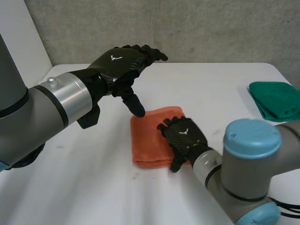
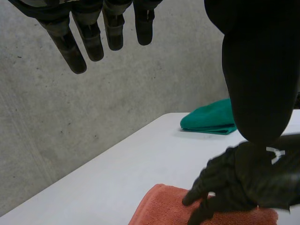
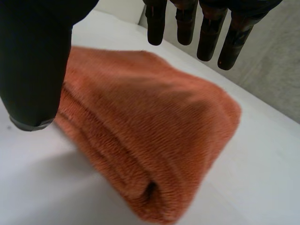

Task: Fold the laundry.

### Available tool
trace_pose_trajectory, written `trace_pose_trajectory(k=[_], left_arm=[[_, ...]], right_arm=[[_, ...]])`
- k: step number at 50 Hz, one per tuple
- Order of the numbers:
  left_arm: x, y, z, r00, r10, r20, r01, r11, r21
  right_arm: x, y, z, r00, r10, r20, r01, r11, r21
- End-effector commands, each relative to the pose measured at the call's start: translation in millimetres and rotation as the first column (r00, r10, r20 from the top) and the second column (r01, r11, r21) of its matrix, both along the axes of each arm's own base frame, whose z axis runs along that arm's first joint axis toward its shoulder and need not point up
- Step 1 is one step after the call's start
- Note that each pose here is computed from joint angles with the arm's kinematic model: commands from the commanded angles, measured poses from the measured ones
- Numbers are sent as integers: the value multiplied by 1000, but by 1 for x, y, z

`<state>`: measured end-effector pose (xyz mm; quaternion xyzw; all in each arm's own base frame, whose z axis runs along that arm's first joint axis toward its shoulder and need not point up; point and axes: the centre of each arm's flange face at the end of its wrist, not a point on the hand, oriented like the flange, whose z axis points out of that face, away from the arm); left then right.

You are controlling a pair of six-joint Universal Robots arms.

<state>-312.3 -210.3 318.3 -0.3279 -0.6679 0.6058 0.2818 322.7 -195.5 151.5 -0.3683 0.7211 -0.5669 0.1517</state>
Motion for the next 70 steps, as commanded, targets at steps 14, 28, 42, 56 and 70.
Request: trace_pose_trajectory(k=[14,28,42,56,70], left_arm=[[-2,-4,-11,1000,5,8,-6,1000,30],[-2,-5,-13,1000,10,-3,-9,999,48],[-2,-4,-13,1000,9,-8,-9,999,52],[-2,-5,-15,1000,11,-5,-10,998,58],[-4,-8,-24,1000,12,5,-13,997,75]], right_arm=[[21,-21,-45,998,38,-57,-43,994,-98],[32,-37,-48,999,34,-35,-38,990,-134],[41,-48,-52,998,43,-52,-51,985,-166],[-23,-116,-38,983,-142,-115,115,969,-218],[-86,-187,-28,972,-169,-164,111,943,-315]])
